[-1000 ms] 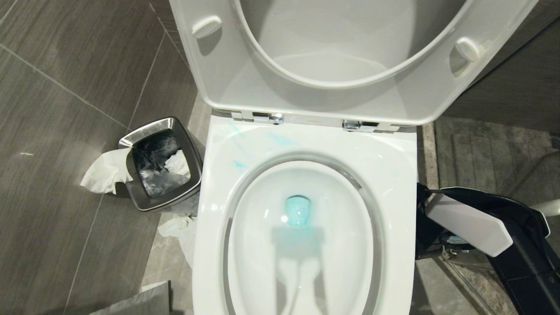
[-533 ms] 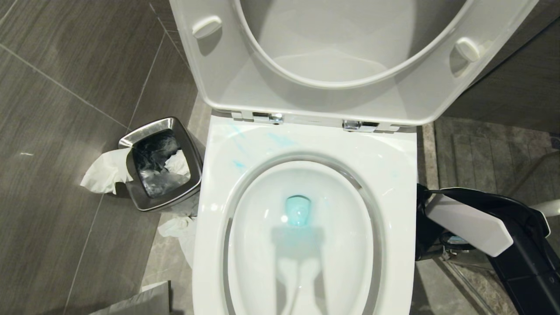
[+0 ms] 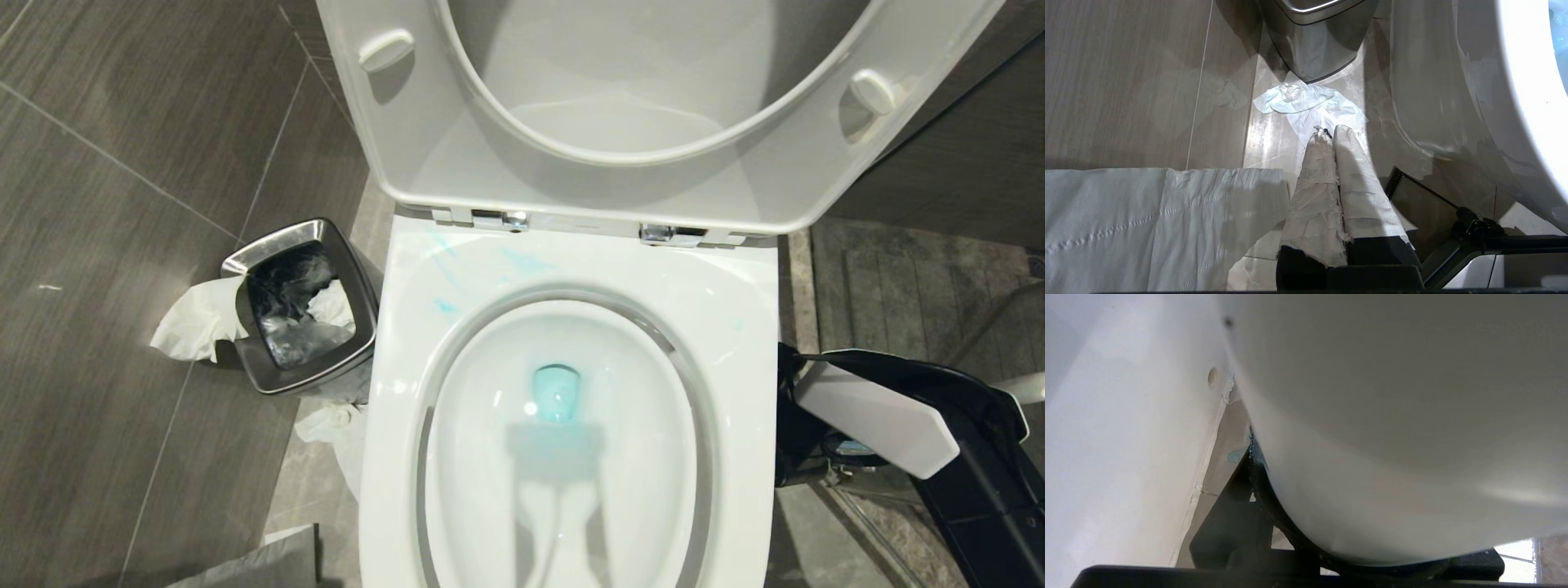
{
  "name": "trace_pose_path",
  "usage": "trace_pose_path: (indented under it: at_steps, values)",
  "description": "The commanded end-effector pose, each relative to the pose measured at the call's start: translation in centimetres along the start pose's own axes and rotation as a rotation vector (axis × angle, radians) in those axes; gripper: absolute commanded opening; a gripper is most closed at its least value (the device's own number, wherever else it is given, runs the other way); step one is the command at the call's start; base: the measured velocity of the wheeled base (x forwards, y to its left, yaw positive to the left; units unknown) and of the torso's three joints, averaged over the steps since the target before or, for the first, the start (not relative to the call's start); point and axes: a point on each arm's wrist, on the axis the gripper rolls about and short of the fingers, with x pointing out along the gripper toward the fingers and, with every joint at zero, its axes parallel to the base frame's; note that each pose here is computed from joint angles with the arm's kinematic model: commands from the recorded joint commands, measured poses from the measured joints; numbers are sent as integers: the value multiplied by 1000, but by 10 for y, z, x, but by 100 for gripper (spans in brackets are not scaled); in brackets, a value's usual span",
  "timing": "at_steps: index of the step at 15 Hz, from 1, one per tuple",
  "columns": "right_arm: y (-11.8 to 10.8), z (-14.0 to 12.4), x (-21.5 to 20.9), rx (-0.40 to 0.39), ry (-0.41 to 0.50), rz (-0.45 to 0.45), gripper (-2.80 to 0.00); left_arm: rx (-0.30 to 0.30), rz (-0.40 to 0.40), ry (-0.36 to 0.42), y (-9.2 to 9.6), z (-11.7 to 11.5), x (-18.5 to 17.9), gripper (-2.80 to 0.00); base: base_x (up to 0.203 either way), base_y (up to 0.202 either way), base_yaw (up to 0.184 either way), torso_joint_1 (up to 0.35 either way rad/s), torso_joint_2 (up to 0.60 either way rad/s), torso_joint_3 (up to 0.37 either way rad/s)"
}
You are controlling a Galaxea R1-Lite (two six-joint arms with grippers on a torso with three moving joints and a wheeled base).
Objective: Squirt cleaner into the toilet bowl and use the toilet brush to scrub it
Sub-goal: Place the cleaning agent on the floor
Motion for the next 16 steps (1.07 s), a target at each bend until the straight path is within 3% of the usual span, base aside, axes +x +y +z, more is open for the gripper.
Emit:
trace_pose_path:
  at_steps: [1, 2, 11, 16]
  values:
    - [0, 0, 0, 0, -6, -2, -243, -1, 0, 1, 0, 0, 0, -280, 0, 0, 0, 0, 0, 0]
    - [0, -1, 0, 0, -6, -1, 0, -1, 0, 1, 0, 0, 0, -280, 0, 0, 0, 0, 0, 0]
    - [0, -1, -2, 0, 3, 0, 0, 0, 0, 1, 0, 0, 0, -280, 0, 0, 0, 0, 0, 0]
    - [0, 23, -40, -17, 103, 28, 0, -1, 0, 1, 0, 0, 0, -280, 0, 0, 0, 0, 0, 0]
